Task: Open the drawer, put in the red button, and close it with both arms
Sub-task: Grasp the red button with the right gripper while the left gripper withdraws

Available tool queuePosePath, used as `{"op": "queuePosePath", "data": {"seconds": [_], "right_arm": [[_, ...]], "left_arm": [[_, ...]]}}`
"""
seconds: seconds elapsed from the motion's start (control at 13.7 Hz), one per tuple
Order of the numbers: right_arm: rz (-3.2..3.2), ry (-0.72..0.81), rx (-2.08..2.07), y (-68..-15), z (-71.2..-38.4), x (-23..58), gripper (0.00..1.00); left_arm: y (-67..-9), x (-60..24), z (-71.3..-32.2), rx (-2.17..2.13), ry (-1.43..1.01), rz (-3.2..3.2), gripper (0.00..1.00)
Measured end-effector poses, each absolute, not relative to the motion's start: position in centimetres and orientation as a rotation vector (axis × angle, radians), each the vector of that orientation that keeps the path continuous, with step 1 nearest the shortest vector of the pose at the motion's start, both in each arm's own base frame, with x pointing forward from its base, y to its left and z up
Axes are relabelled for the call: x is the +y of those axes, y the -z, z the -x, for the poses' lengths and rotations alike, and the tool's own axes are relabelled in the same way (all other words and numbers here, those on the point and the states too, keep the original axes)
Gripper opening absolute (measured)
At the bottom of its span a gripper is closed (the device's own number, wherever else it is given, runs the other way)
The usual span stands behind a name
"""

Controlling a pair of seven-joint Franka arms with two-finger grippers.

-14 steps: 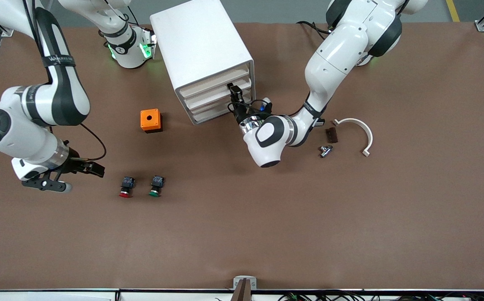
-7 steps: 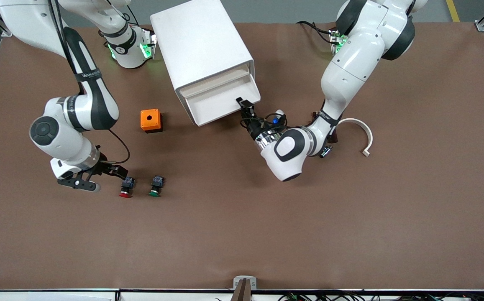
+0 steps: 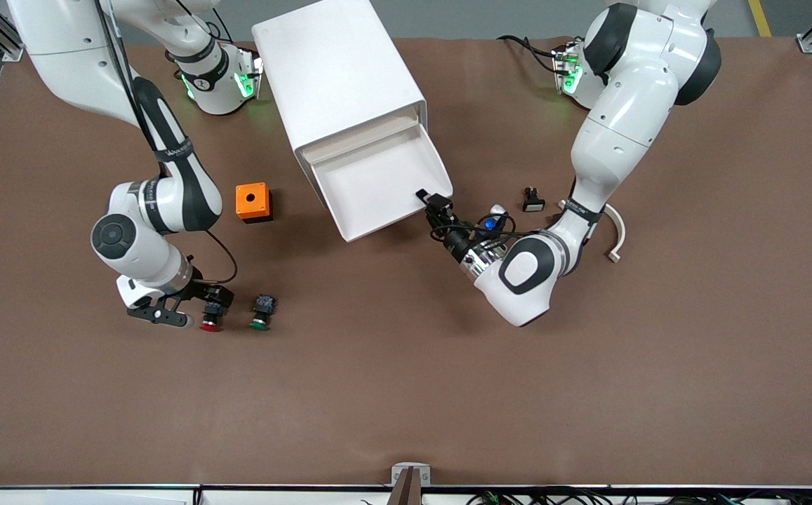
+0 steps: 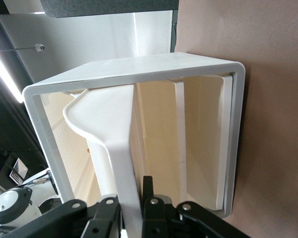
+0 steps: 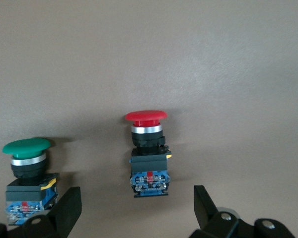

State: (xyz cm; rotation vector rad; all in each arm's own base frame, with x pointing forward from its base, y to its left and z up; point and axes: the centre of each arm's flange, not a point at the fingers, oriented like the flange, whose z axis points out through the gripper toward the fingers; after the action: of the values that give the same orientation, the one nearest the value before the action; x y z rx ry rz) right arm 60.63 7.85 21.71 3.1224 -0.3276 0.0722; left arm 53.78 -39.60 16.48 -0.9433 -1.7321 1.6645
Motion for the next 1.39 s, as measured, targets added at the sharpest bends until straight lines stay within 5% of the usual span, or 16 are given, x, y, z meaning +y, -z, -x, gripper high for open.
{"op": "queuePosePath", "data": {"seconds": [0.44, 1.02, 1.39], "right_arm": [[-3.115, -0.040, -0.326, -18.8, -60.3, 8.4, 1.00], [-3.107, -0.035, -0.333, -17.3, -61.1, 8.0, 1.00], [-3.105, -0.042, -0.337, -17.4, -61.3, 7.7, 1.00]], "left_arm": [[-16.5, -39.5, -53.9, -1.733, -1.670, 0.947, 0.15], [-20.7, -39.0, -57.7, -1.663, -1.950, 1.492, 0.96], [-24.1, -37.9, -60.7, -1.575, -2.034, 2.001, 0.99]]}}
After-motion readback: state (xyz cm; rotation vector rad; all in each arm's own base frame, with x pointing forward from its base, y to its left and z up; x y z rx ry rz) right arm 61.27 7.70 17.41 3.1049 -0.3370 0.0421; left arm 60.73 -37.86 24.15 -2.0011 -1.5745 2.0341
